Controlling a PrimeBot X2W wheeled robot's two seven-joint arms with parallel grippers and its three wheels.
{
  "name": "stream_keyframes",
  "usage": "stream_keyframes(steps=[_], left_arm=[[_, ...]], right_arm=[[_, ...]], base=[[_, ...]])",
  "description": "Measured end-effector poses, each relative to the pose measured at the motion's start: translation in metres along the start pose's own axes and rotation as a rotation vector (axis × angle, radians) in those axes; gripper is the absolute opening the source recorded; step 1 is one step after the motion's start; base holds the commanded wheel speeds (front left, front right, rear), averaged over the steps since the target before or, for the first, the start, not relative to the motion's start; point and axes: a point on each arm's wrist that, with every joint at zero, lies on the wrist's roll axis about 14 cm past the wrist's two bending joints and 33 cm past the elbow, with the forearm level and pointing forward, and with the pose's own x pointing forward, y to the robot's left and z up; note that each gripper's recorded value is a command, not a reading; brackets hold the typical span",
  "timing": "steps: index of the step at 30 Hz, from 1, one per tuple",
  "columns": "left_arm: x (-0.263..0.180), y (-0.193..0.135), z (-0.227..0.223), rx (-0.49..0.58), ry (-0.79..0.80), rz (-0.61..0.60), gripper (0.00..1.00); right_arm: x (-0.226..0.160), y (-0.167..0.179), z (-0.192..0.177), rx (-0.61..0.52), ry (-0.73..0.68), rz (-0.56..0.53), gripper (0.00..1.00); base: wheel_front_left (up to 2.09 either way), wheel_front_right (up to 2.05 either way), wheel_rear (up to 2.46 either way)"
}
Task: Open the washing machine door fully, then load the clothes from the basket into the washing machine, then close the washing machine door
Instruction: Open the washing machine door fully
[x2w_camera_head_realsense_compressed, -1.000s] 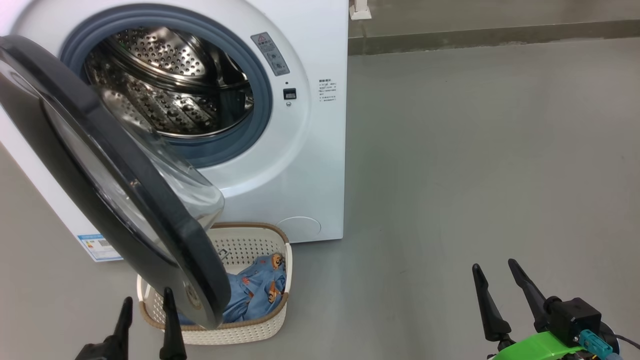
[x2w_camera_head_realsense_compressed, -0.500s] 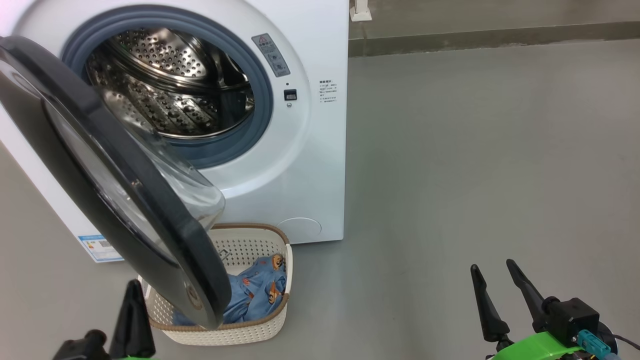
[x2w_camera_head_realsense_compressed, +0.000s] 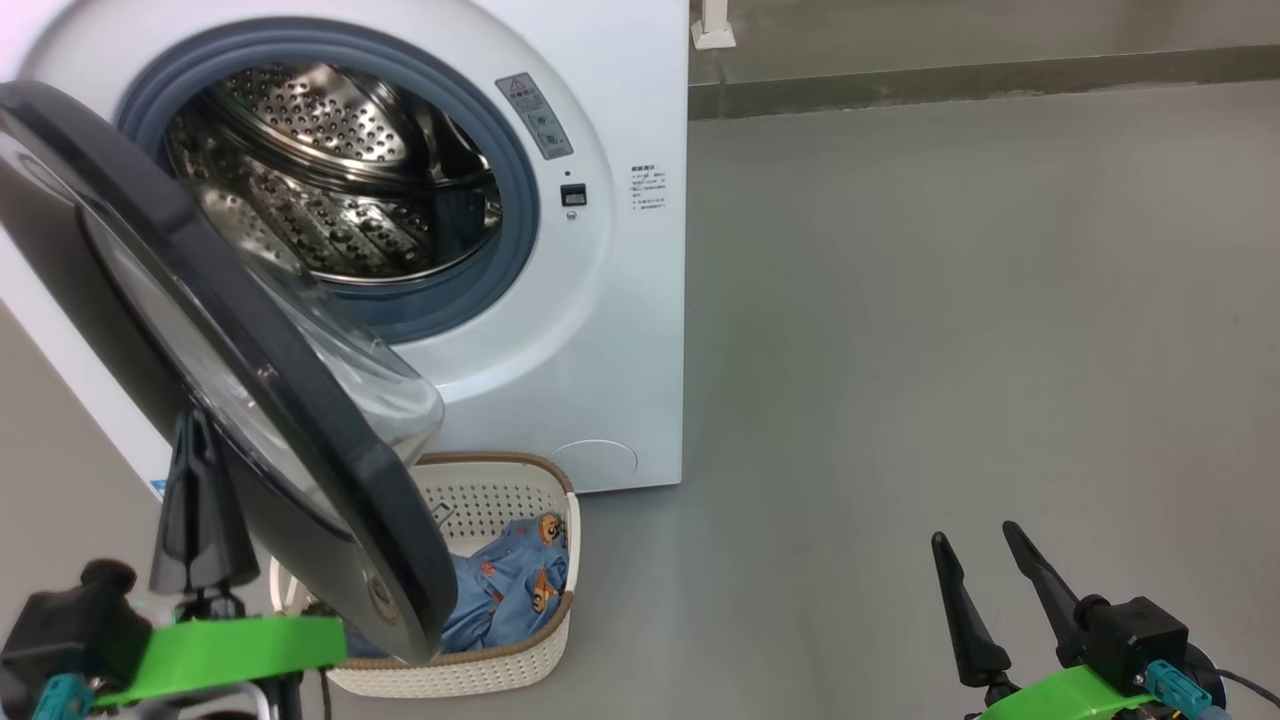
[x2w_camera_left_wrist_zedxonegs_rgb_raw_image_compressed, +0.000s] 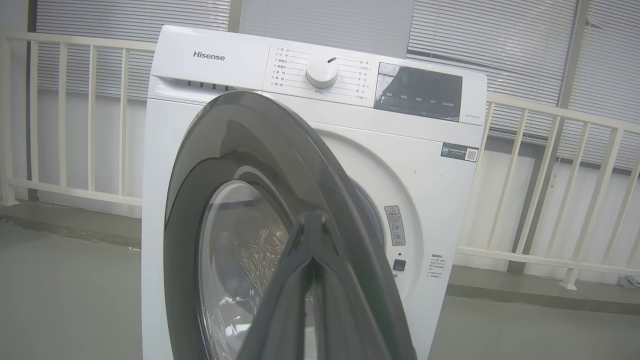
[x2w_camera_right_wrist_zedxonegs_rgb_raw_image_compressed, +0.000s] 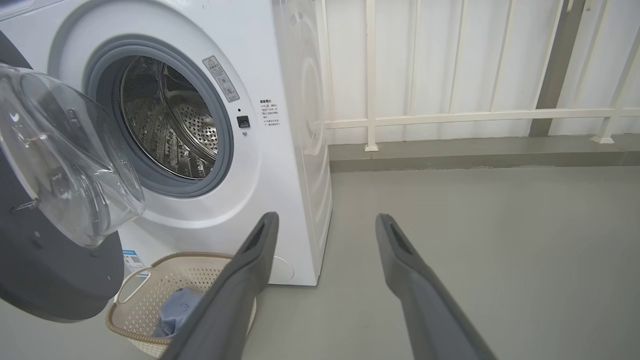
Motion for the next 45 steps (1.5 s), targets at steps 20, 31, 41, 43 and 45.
stream_keyframes(steps=[20, 31, 41, 43, 45], left_arm=[[-0.007, -0.096, -0.045, -0.076, 0.136, -0.266, 0.00], [-0.024, -0.097, -0.106, -0.073, 0.335, -0.270, 0.00], [-0.026, -0.084, -0.133, -0.057, 0.419, -0.232, 0.00], [-0.026, -0.082, -0.134, -0.055, 0.422, -0.227, 0.00], [-0.026, -0.080, -0.134, -0.054, 0.422, -0.221, 0.00]], right_arm=[[-0.006, -0.009, -0.001, 0.013, 0.004, -0.030, 1.00], [-0.011, -0.016, -0.004, 0.014, 0.014, -0.054, 1.00], [-0.014, -0.022, -0.007, 0.022, 0.023, -0.077, 1.00], [-0.014, -0.022, -0.007, 0.022, 0.022, -0.078, 1.00], [-0.014, -0.023, -0.007, 0.022, 0.022, -0.078, 1.00]], base=[[0.00, 0.00, 0.00], [0.00, 0.00, 0.00], [0.00, 0.00, 0.00], [0.00, 0.00, 0.00], [0.00, 0.00, 0.00]])
